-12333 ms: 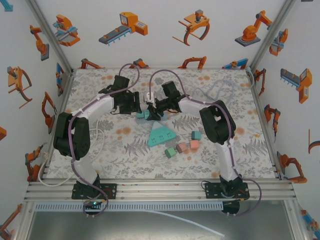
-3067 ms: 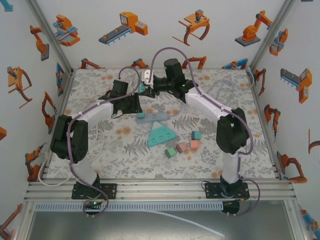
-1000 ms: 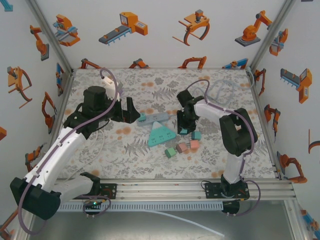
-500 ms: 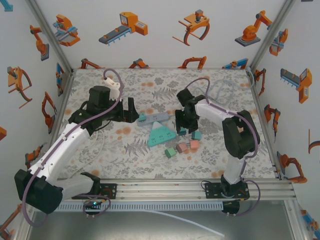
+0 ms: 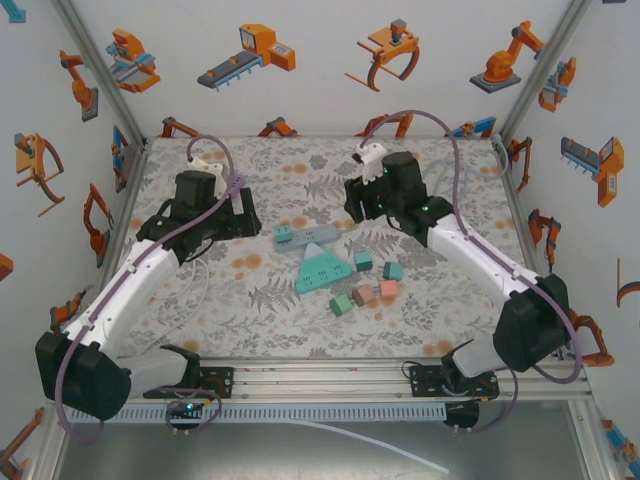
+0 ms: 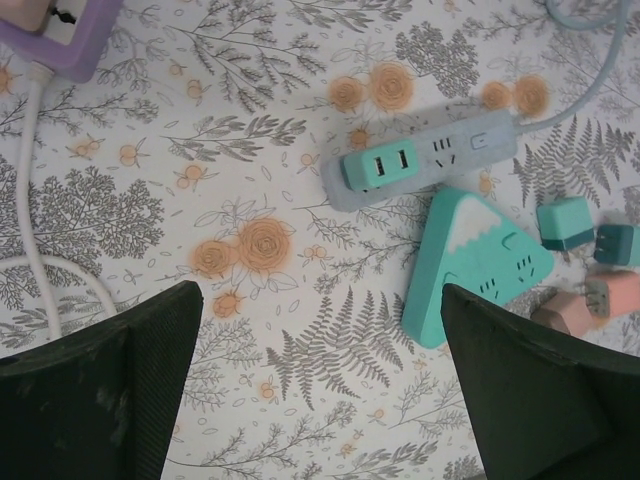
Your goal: Pull the plug off the socket
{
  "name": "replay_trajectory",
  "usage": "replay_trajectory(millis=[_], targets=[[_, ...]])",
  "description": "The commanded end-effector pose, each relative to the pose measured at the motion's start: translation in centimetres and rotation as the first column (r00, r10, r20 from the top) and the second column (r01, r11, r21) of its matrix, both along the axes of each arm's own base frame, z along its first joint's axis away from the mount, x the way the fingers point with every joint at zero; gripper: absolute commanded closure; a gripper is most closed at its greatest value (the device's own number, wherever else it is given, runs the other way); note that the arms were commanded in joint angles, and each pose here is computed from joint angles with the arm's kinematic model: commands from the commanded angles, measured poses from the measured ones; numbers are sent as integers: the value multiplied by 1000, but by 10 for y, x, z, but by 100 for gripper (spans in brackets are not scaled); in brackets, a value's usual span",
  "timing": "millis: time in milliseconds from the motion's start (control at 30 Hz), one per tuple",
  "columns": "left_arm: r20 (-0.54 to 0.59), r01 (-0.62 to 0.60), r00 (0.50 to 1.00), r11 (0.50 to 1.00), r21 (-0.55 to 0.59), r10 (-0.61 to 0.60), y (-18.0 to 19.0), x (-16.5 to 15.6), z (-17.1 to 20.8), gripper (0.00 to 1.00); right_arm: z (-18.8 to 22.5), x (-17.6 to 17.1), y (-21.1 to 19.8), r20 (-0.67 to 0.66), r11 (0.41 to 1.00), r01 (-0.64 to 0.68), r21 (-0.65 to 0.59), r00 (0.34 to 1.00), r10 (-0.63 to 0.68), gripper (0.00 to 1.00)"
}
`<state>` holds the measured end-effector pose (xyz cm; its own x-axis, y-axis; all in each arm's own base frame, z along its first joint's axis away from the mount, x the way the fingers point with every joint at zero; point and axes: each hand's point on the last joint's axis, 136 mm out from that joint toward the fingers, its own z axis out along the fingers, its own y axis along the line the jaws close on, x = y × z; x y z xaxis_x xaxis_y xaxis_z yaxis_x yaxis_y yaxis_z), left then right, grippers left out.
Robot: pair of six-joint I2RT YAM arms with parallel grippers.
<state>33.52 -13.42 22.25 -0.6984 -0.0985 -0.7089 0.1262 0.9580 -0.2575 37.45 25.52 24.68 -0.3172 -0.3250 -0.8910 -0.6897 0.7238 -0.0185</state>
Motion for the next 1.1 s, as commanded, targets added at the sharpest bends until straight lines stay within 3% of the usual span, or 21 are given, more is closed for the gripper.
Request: replay_trajectory(millis=[0,67,100,167,267,433,767,1067], targets=[[-49,-78,996,997,-14,77,10,3,-12,8,17,-35,47,423,884,-433,-176,777,466,41],[-55,-78,996,997,-27,77,9,6,-16,10,7,-55,61,548,775,-550,-311,563,619,37],[-58,-82,995,996,-31,80,9,7,-19,11,5,-57,67,587,754,-570,-327,502,635,36],[-65,-95,994,995,-34,92,10,8,-24,14,9,-53,78,616,742,-614,-271,482,623,35],[-93,-108,990,994,-31,105,12,10,-35,16,12,-58,95,602,649,-735,-196,432,671,35],[-133,-112,985,993,-23,108,14,10,-49,17,2,-46,116,572,551,-832,-73,417,706,35],[-186,-121,976,992,-22,115,16,9,-68,18,-41,-17,153,420,541,-841,20,498,758,31],[-232,-149,963,988,-44,135,12,17,-83,20,-91,-18,173,216,527,-849,-46,506,835,30]])
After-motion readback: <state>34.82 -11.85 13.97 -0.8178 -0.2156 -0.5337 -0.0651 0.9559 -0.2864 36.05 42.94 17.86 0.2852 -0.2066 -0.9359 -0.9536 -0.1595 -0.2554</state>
